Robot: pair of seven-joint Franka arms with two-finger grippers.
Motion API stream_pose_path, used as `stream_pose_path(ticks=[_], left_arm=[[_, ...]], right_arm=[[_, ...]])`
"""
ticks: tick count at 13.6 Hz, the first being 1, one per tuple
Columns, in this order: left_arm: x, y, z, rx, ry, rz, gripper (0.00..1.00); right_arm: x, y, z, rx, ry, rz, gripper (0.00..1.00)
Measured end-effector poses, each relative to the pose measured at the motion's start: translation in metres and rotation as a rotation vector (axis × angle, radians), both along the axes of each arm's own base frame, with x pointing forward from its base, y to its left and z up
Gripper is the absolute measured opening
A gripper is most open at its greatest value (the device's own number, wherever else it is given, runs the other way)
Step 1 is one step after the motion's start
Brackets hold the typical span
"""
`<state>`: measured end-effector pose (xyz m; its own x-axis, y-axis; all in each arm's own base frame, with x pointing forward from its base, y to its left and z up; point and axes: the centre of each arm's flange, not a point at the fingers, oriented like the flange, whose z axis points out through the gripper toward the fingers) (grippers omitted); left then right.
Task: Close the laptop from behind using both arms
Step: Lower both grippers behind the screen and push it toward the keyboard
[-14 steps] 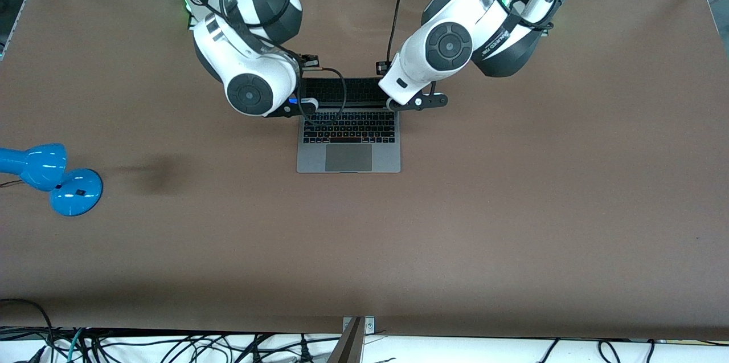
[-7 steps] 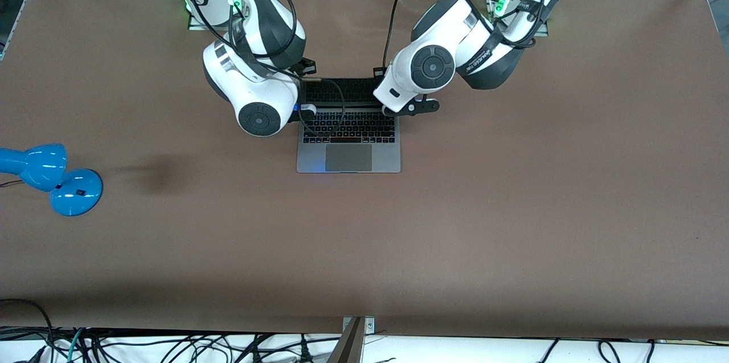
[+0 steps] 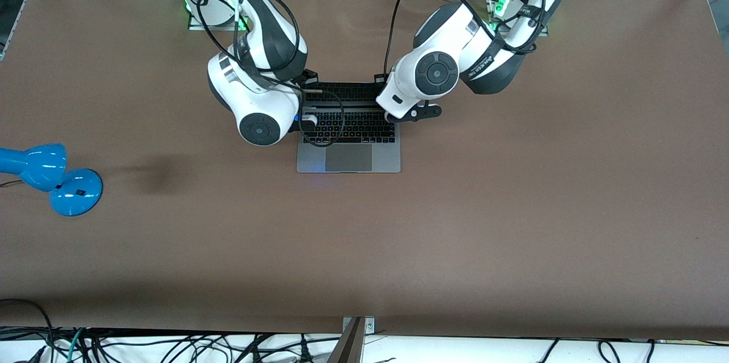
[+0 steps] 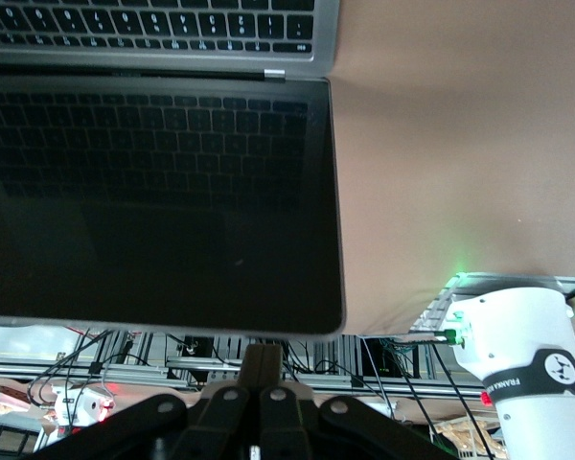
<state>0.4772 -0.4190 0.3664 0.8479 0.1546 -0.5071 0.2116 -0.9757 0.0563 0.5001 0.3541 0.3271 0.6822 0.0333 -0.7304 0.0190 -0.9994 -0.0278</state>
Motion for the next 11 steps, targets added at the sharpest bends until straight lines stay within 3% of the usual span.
stream_pose_path(ticks=[5,11], left_arm=[[0.013,0.003,-0.003,-0.008,-0.004,0.019,0.01],[0.036,0.009,-0.010,-0.023,-0.016,0.053,0.01]], right_arm=[[0.012,-0.010,-0.003,0.002,-0.028,-0.034,0.01],[0.030,-0.008,-0.007,0.035,-0.127,-0.082,0.01]])
